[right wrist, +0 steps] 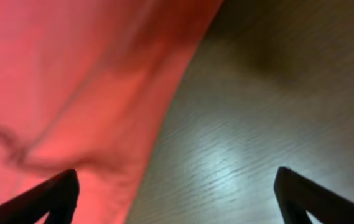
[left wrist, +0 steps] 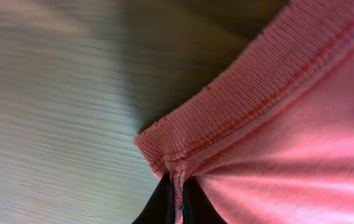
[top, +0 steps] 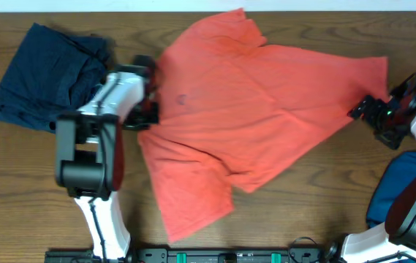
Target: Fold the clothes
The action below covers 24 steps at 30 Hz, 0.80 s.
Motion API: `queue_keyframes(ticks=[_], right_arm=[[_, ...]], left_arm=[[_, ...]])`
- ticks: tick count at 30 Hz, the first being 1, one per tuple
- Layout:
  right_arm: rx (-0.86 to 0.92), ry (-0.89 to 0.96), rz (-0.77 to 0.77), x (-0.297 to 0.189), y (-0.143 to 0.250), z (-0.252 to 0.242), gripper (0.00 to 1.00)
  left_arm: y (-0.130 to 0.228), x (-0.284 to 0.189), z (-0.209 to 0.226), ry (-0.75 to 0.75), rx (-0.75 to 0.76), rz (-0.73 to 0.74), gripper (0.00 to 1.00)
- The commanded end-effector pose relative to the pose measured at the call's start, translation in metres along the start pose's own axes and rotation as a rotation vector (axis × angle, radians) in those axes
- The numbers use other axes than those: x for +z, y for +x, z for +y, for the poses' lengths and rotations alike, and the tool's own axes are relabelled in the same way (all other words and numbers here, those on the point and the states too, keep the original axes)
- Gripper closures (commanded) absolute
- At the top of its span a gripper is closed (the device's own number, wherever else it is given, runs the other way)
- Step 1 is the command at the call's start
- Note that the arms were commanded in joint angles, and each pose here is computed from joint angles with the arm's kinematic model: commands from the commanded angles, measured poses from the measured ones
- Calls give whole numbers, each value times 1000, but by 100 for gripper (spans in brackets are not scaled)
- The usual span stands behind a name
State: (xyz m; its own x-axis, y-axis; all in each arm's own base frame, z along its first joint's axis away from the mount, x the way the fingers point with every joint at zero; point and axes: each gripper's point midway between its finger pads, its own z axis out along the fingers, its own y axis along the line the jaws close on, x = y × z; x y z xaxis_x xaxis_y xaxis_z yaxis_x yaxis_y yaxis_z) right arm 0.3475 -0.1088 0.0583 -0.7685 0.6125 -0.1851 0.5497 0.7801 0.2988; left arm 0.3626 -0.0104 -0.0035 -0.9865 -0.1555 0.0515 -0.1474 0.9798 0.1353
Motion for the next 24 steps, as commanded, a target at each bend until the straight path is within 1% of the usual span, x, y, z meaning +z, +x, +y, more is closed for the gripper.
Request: queue_keyframes(ticks=[1, 4, 8, 10, 11, 14, 18, 20, 21, 24], right_arm=[[0, -43, -3, 15, 14, 1, 8], [-17, -136, -19, 34, 26, 13, 12], [-20, -159, -73, 53, 33, 17, 15], [5, -176, -100, 59, 35, 20, 15], [15, -181, -109, 61, 35, 21, 16], [40, -197, -121, 68, 38, 24, 17], [40, -206, -99, 84, 45, 33, 23], [54, -214, -92, 93, 46, 37, 30], [67, -217, -90, 97, 47, 39, 37], [78, -235, -108, 99, 42, 43, 71]], left_arm=[[13, 17, -2, 42, 3, 73, 94], [15, 16, -6, 38, 45, 76, 93], [17, 12, -9, 38, 56, 71, 84], [17, 4, -8, 41, 55, 60, 83], [16, -1, -7, 43, 54, 50, 78], [12, -26, -5, 56, 55, -4, 77], [9, -72, -1, 82, 45, -122, 76], [9, -95, 2, 96, 39, -183, 75], [9, -107, 4, 103, 35, -216, 75], [13, -137, 8, 121, 28, -298, 73]])
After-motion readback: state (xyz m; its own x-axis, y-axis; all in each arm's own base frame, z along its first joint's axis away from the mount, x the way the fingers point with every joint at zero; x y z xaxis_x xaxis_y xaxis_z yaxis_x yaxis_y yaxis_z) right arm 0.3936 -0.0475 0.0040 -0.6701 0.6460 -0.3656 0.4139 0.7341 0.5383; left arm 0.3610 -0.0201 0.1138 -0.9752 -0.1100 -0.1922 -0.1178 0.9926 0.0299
